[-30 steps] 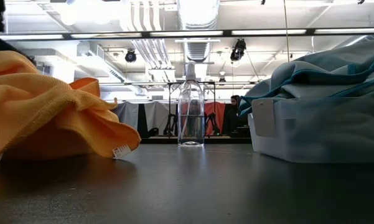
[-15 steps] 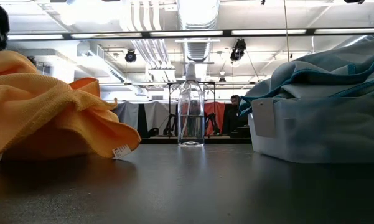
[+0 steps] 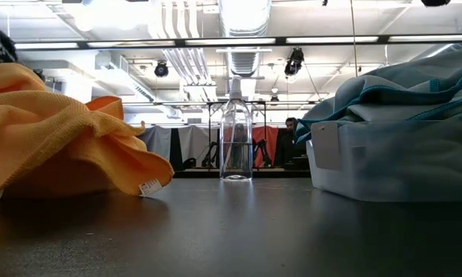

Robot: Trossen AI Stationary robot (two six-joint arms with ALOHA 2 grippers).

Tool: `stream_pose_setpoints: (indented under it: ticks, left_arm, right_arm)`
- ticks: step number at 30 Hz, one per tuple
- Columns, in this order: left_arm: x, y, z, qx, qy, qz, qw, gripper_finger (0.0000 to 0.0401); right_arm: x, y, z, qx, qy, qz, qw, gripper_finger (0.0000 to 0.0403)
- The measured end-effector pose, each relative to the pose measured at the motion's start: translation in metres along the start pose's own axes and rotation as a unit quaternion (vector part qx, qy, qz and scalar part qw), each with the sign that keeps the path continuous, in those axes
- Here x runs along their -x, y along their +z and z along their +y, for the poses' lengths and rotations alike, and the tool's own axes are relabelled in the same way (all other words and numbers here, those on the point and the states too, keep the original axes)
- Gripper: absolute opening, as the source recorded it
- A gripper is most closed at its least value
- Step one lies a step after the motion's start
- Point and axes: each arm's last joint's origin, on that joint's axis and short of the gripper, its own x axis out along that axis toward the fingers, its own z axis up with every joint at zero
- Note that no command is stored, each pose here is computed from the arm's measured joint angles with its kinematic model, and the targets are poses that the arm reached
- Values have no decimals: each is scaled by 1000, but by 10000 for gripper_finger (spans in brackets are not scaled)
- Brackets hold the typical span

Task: Sort microfiber towel by color & place in baskets
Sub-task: Return to Home Position

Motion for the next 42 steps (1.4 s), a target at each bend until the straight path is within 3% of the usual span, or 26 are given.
stream_pose_setpoints:
  ticks: [16,31,37,42]
  left_arm:
    - [34,-17,19,-23,-33,-43,998,194]
    - [65,-22,35,-56,-34,-80,995,194]
    - [64,-24,36,-99,-6,-79,992,194]
    - [63,-26,41,-108,77,-74,988,194]
  right_arm:
    - [47,-17,-26,15,19,-59,998,141]
    - [88,-54,-58,-2,49,-153,987,141]
    - [99,-62,-66,13,54,-197,979,141]
    - [107,-60,-68,39,52,-233,970,141]
